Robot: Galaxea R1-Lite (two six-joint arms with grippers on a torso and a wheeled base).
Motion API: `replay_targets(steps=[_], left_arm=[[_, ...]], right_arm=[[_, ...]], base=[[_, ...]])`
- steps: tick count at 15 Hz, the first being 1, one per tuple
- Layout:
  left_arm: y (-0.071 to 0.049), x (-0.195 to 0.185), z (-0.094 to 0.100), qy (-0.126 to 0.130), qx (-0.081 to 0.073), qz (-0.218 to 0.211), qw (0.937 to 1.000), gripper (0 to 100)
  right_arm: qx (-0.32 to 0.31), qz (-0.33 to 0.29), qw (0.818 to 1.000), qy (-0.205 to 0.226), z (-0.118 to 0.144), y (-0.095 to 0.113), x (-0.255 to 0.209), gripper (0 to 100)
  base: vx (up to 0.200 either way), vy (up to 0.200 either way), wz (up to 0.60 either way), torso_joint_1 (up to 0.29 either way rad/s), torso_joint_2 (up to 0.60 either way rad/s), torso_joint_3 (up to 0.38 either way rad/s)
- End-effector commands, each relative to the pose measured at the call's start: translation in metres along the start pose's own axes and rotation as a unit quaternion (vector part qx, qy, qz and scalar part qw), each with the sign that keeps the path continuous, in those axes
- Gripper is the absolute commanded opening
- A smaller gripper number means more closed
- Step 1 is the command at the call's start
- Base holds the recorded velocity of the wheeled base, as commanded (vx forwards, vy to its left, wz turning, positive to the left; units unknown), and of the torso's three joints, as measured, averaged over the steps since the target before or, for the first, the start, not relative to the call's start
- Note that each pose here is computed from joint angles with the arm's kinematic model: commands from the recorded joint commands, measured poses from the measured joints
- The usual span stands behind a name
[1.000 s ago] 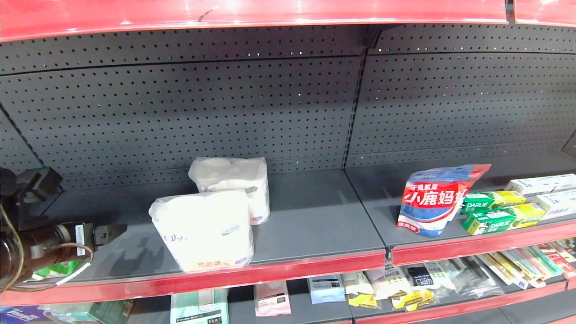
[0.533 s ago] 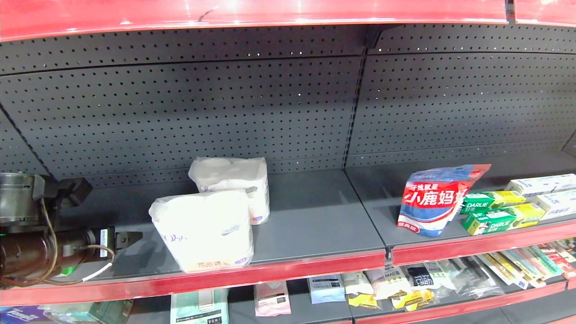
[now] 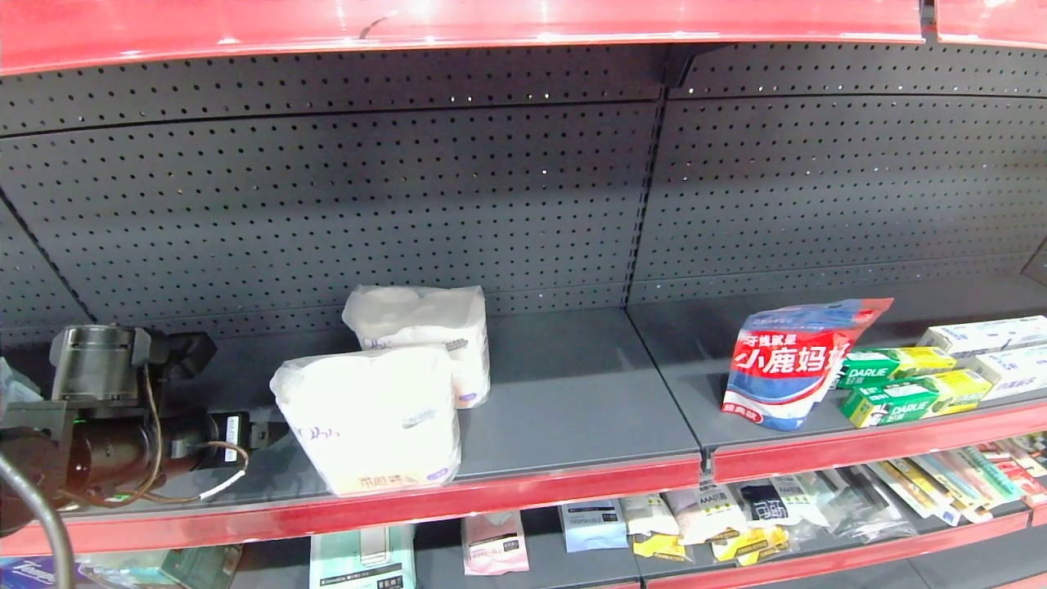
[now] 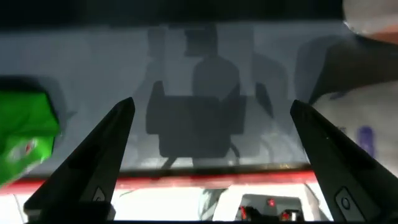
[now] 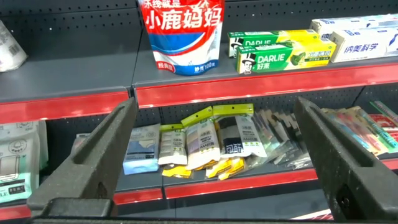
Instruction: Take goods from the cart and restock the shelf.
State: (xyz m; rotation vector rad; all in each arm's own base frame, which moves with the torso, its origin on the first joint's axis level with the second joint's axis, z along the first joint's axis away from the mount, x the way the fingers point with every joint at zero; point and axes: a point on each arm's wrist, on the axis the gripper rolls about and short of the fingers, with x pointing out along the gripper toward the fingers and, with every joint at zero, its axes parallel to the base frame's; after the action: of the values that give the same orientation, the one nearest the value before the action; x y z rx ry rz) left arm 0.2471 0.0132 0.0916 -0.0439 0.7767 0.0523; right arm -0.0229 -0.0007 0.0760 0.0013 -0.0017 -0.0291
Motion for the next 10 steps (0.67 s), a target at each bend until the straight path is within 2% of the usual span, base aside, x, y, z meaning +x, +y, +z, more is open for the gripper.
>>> replay_targets(steps=[1, 3, 10], left_arm=[[0.000, 0.012, -0.005, 0.022, 0.006, 0.000, 0.9998, 100], [-0.001, 0.021, -0.005, 0.018, 0.013, -0.002, 0.9997, 100], [-0.019, 0.035, -0.009, 0.027, 0.038, -0.025, 0.9986, 100]], right_arm=[[0.000, 0.000, 1.000, 0.000, 0.000, 0.000, 0.000, 100], [0.000, 0.001, 1.000, 0.001, 0.000, 0.000, 0.000, 100], [0.000, 0.001, 1.000, 0.001, 0.000, 0.000, 0.000, 100]], base=[[0.000, 0.000, 0.00, 0.000, 0.00, 0.000], [0.000, 0.000, 0.00, 0.000, 0.00, 0.000], [0.000, 0.000, 0.00, 0.000, 0.00, 0.000]])
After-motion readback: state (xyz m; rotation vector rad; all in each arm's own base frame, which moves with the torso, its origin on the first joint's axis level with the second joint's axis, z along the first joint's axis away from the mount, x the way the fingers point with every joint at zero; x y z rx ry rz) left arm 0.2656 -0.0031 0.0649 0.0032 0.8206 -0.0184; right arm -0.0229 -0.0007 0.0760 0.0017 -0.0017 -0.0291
